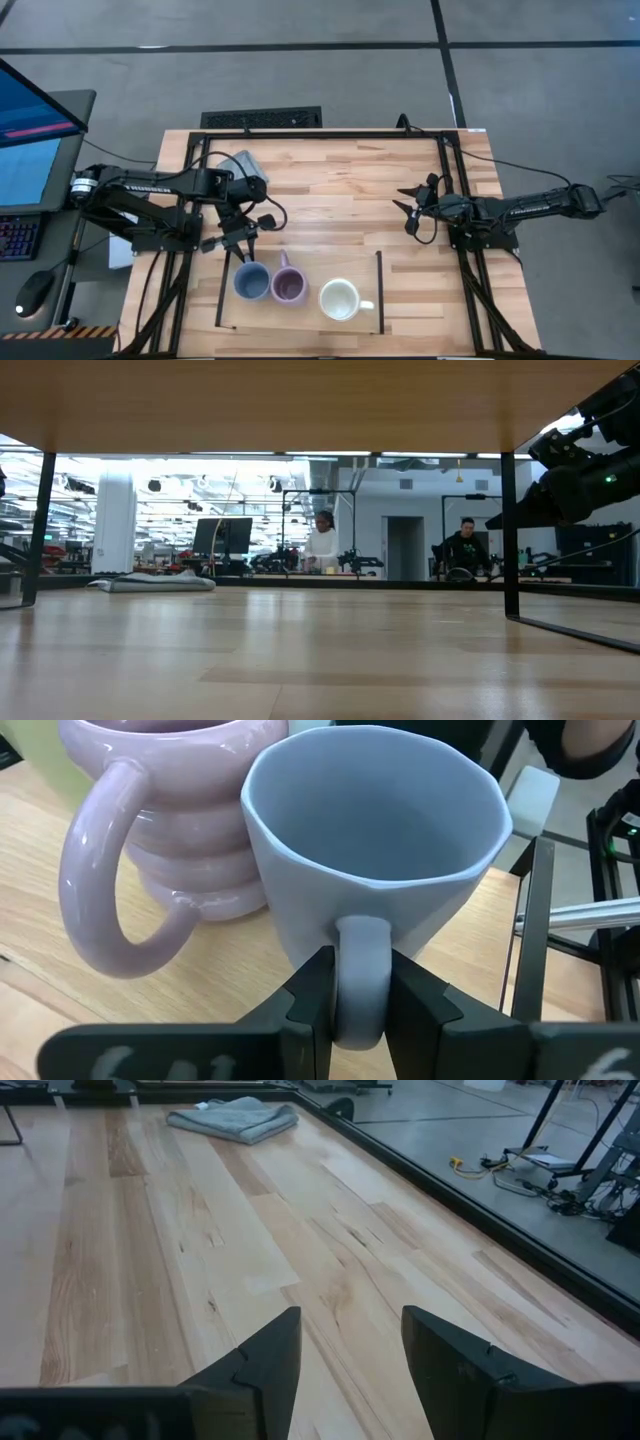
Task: Stack small to large cups/mugs on shelf
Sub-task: Put the blue mug on the shelf, then adjust the green mug on the shelf
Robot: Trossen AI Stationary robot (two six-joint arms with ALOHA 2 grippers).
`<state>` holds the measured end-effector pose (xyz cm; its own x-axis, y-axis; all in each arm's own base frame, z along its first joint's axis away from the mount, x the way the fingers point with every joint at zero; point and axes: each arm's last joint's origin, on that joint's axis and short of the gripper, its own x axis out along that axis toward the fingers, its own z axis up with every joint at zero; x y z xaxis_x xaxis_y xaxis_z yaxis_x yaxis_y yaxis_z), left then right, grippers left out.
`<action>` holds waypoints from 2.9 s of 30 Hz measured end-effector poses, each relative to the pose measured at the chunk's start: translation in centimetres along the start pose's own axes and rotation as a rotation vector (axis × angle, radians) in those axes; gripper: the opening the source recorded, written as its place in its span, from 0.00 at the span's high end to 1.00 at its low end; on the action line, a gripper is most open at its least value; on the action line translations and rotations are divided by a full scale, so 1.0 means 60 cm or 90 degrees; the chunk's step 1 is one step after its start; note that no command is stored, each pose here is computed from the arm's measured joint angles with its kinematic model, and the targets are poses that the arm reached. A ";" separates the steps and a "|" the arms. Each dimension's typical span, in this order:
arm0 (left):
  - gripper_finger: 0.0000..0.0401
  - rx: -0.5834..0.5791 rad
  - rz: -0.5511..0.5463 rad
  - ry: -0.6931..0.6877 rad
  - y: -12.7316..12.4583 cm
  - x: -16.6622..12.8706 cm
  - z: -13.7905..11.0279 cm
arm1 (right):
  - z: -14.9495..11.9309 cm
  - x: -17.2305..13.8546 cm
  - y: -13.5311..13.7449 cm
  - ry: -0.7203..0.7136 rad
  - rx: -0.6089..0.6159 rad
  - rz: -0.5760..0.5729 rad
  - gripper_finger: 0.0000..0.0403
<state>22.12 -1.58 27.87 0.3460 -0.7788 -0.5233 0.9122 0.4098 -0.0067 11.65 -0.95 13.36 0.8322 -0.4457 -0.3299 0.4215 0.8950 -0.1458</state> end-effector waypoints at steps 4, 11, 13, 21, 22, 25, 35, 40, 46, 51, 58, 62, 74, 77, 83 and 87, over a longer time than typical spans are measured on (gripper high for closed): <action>0.85 -0.005 0.000 0.001 0.000 0.000 0.000 | 0.000 0.000 0.000 0.000 0.000 0.000 0.51; 0.84 -0.007 0.004 0.008 0.000 0.000 -0.001 | 0.000 0.000 0.000 0.000 0.000 0.000 0.51; 0.82 -0.008 0.005 0.010 0.000 0.000 -0.001 | 0.000 0.000 0.000 0.000 0.000 0.000 0.51; 0.67 -0.008 0.005 0.009 0.000 0.000 -0.001 | 0.000 0.000 0.000 0.000 0.000 0.000 0.51; 0.65 -0.008 0.005 0.009 0.000 0.000 -0.001 | 0.000 0.000 0.000 0.000 0.000 0.000 0.51; 0.62 -0.008 0.008 0.012 0.000 0.000 -0.001 | 0.000 0.000 0.000 0.000 0.000 0.000 0.51; 0.60 0.022 0.035 0.009 0.007 0.000 0.003 | 0.000 0.000 0.000 0.000 0.000 0.000 0.51; 0.60 0.036 0.049 0.008 0.011 -0.001 0.005 | 0.000 0.000 0.000 0.000 0.000 0.000 0.51; 0.60 0.056 0.063 -0.001 0.015 -0.001 0.009 | 0.000 0.000 0.000 0.000 0.000 0.000 0.51; 0.60 0.043 0.073 0.007 0.016 -0.001 0.009 | 0.000 0.000 0.000 0.001 0.000 0.000 0.51; 0.60 0.027 0.084 0.020 0.017 -0.002 0.008 | 0.000 0.000 0.000 0.000 0.000 0.000 0.51; 0.60 0.027 0.100 0.033 0.016 -0.005 0.008 | 0.000 0.000 0.000 0.001 0.000 0.000 0.51; 0.60 0.018 0.176 0.114 0.014 -0.016 0.002 | 0.000 0.000 0.000 0.000 0.001 0.001 0.51; 0.60 0.018 0.190 0.128 0.017 -0.019 -0.001 | 0.000 0.000 0.000 0.000 0.006 0.001 0.51; 0.60 0.016 0.177 0.119 0.015 -0.018 -0.001 | 0.000 0.000 0.000 0.000 0.016 0.000 0.51; 0.60 -0.006 0.162 0.121 0.011 -0.018 -0.004 | 0.000 0.000 0.000 0.000 0.016 0.001 0.51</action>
<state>22.32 -0.36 28.23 0.5152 -0.5482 -0.6588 0.7987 0.5859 0.1371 11.65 -0.95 13.36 0.8326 -0.4447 -0.3303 0.4295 0.8948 -0.1220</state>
